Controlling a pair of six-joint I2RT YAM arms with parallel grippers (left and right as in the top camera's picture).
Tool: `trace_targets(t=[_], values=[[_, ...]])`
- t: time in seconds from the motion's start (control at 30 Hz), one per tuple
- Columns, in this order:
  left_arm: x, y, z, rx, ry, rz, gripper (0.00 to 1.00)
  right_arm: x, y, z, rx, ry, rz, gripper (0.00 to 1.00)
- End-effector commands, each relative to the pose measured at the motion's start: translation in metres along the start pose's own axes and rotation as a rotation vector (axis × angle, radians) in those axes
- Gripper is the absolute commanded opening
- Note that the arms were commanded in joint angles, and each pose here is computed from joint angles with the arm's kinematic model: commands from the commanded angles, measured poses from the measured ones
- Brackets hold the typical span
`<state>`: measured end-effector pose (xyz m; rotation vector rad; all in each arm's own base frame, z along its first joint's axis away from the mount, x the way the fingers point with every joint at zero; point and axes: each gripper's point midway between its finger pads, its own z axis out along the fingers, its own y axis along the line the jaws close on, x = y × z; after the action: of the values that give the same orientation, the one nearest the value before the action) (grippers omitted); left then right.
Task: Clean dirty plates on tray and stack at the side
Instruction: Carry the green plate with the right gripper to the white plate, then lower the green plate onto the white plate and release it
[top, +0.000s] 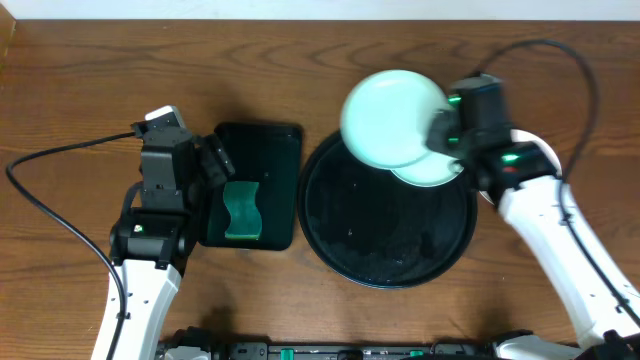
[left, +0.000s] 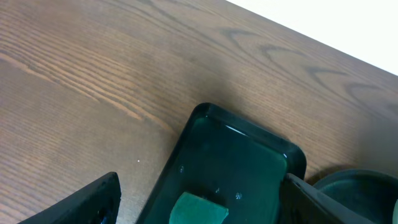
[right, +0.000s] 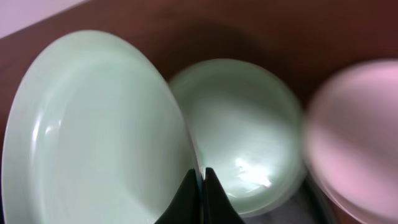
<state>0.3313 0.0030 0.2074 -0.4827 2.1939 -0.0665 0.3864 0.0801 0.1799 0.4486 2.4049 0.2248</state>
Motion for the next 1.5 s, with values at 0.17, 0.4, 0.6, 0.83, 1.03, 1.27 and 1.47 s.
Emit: trace_targets(t=[0.17, 0.4, 0.6, 0.83, 1.03, 1.27, 1.47], values=[[-0.009, 0.001, -0.003, -0.009, -0.025, 0.0, 0.82, -0.026, -0.099, -0.012, 0.117, 0.029, 0.325, 0.01], [-0.009, 0.001, -0.003, -0.009, -0.025, 0.0, 0.82, -0.026, -0.168, -0.024, 0.258, 0.034, 0.469, 0.01], [-0.009, 0.001, -0.003, -0.009, -0.025, 0.0, 0.82, -0.02, -0.207, -0.035, 0.353, 0.039, 0.549, 0.01], [-0.009, 0.001, -0.003, -0.009, -0.025, 0.0, 0.82, -0.014, -0.242, -0.048, 0.526, 0.01, 0.556, 0.01], [-0.009, 0.001, -0.003, -0.009, -0.025, 0.0, 0.82, -0.001, -0.25, -0.042, 0.558, 0.024, 0.552, 0.01], [-0.009, 0.001, -0.003, -0.009, -0.025, 0.0, 0.82, 0.026, -0.257, -0.021, 0.562, 0.048, 0.553, 0.01], [-0.009, 0.001, -0.003, -0.009, -0.025, 0.0, 0.82, 0.048, -0.258, -0.004, 0.535, 0.073, 0.558, 0.01]])
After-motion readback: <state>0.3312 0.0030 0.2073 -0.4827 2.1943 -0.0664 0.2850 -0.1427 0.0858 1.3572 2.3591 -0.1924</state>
